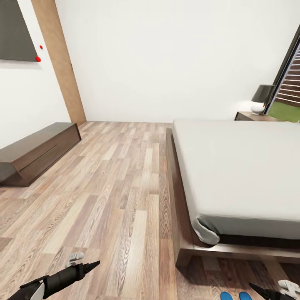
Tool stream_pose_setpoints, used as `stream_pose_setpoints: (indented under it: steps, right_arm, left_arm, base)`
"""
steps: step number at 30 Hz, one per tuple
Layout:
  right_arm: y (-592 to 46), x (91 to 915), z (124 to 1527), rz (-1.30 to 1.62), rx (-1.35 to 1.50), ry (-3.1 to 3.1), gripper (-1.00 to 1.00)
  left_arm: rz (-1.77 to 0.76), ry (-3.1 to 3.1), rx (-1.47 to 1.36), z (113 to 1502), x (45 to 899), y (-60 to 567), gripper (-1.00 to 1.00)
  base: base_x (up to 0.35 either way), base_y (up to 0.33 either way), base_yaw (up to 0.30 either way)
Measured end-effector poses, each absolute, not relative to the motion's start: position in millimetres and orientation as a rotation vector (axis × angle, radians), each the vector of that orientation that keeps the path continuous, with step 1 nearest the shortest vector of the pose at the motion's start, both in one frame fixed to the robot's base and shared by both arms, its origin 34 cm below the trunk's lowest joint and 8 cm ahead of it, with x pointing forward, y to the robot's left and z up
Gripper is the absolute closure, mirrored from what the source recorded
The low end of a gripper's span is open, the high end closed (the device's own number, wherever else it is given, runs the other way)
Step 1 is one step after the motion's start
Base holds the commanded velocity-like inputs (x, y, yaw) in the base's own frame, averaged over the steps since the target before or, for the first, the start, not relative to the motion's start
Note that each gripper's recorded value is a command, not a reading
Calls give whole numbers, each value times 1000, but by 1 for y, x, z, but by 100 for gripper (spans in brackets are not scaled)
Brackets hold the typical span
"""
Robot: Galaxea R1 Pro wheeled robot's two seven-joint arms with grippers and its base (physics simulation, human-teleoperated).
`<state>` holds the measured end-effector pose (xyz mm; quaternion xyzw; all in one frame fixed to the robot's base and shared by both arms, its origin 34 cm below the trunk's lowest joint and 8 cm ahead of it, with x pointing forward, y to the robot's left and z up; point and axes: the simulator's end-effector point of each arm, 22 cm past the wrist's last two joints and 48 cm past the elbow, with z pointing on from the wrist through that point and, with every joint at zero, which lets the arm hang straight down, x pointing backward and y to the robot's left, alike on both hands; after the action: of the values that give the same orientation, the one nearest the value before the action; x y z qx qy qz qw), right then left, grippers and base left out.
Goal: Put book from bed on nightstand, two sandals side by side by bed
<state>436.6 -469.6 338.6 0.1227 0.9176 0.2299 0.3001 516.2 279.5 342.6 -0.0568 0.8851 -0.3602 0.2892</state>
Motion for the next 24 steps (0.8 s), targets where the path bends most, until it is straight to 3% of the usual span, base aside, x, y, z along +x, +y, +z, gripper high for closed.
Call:
stream_pose_setpoints:
  steps: [24]
  right_arm:
    - [-470,449,391,610,326,2437,-100]
  left_arm:
    - [-961,2363,-152,395,528,280,-100]
  base:
    - [0,0,0]
